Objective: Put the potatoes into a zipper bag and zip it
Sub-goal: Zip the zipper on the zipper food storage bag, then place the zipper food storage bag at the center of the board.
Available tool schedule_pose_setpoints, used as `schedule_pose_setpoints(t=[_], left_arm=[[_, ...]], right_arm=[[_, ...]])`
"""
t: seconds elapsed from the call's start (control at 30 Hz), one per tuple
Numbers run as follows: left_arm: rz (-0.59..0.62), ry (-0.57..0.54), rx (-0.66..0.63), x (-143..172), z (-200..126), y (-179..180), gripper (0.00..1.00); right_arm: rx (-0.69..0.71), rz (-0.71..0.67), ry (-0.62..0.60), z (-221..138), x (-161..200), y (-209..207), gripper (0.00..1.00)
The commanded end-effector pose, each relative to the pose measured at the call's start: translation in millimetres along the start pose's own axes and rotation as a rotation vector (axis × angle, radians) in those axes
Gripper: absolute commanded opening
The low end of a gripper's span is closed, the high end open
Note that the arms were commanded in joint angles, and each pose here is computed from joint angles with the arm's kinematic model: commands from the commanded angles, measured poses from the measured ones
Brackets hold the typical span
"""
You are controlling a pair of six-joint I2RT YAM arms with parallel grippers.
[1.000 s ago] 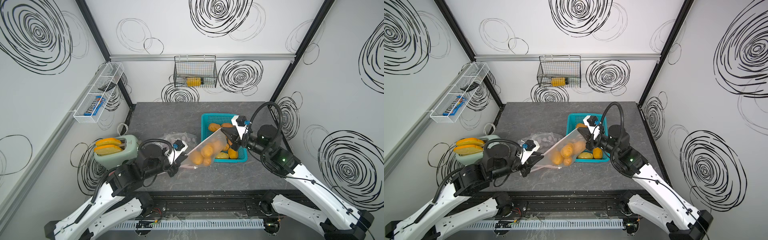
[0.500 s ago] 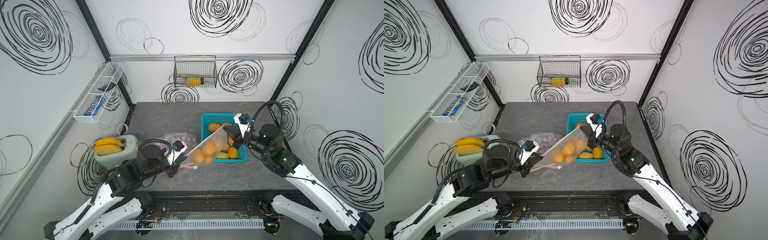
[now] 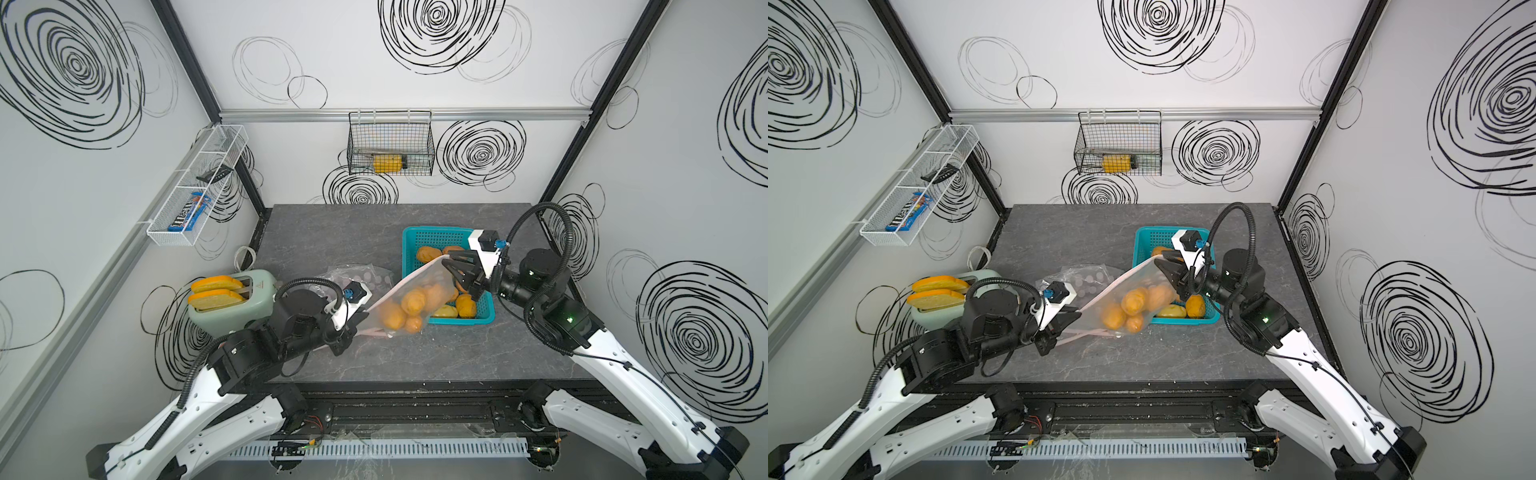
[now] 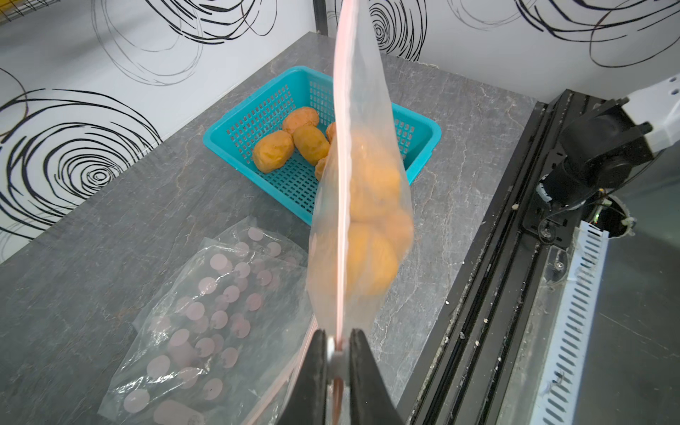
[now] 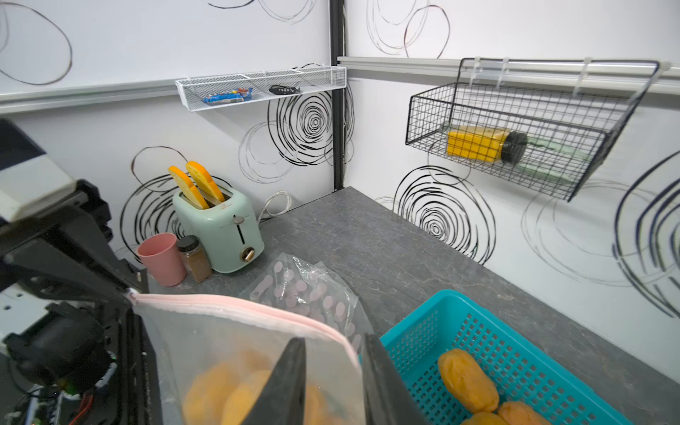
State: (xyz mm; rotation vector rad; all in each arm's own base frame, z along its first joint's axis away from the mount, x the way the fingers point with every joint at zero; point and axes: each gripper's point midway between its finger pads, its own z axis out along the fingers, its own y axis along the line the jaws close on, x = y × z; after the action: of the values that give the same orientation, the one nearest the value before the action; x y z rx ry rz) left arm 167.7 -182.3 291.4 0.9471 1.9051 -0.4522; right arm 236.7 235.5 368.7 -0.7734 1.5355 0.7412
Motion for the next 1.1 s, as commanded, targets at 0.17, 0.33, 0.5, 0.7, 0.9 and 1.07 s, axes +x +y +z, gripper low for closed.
schedule_pose_setpoints(t=[0.17, 0.33, 0.5, 0.7, 0.9, 1.07], left_arm=[[0.111, -0.066, -0.057, -41, -29, 12, 0.05], [0.151, -0.072, -0.041, -42, -39, 9, 0.05], [0.164, -0.063, -0.029, -37, -39, 6, 0.05], [0.179, -0.061, -0.013, -34, -39, 3, 0.05], [0.186, -0.055, 0.001, -31, -37, 0, 0.05], [0.198, -0.062, 0.003, -31, -38, -1, 0.05]], right_arm=[[-0.091, -0.167, 0.067, -18, 14, 30, 0.57], [-0.192, -0.338, 0.206, -21, 50, 66, 0.58], [-0.224, -0.382, 0.276, -23, 64, 75, 0.55], [-0.145, -0.440, 0.287, -28, 51, 64, 0.42], [-0.093, -0.499, 0.192, -42, 14, 60, 0.52], [0.043, -0.628, 0.276, -37, 23, 32, 0.53]])
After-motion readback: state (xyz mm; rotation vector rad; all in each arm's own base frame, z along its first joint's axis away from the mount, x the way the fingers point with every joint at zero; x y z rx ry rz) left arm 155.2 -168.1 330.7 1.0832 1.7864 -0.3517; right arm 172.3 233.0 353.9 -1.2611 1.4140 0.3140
